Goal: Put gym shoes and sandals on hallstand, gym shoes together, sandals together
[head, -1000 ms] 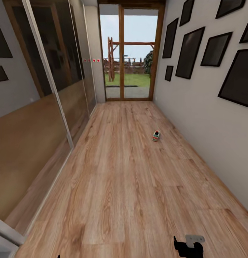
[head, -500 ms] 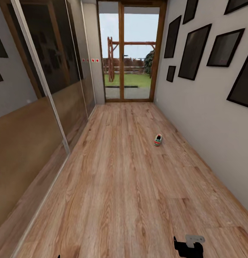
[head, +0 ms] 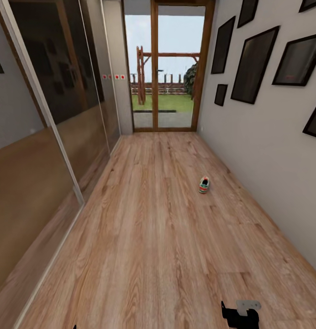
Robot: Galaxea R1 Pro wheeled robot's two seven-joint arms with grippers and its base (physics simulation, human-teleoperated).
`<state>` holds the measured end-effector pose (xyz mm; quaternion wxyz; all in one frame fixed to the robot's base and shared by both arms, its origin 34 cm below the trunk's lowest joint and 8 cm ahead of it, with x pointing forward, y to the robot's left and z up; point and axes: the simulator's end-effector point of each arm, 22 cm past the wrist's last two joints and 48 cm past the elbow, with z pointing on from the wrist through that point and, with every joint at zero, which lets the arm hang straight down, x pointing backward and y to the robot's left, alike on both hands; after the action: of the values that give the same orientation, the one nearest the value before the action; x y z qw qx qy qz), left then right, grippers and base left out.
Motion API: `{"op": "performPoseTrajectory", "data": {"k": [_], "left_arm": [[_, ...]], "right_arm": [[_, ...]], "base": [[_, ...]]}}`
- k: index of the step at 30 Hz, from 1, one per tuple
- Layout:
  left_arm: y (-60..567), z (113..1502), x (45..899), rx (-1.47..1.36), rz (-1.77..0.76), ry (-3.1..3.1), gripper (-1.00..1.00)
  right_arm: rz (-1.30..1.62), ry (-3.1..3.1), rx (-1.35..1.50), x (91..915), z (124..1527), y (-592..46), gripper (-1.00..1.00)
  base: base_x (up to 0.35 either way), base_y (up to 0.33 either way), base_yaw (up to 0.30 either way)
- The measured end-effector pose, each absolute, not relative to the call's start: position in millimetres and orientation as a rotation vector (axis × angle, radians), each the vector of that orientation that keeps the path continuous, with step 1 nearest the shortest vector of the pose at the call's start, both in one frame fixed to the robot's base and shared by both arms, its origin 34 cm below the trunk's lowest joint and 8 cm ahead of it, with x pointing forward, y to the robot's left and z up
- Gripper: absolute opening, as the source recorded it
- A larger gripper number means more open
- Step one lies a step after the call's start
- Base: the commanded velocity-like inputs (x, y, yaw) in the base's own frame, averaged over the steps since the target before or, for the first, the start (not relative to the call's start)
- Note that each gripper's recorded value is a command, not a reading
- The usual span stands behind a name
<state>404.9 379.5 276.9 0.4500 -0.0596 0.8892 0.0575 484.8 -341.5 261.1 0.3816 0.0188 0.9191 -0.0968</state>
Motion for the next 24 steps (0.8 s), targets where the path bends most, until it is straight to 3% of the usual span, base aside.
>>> {"op": "performPoseTrajectory", "data": {"k": [24], "left_arm": [[379.6, 276.5, 404.4, -0.148, 0.142, 2.2, 1.0]], "right_arm": [[-0.247, 2.345, 0.048, 484.9, 261.2, -341.5, 1.0]], "base": [[0.339, 0.0, 0.0]]}}
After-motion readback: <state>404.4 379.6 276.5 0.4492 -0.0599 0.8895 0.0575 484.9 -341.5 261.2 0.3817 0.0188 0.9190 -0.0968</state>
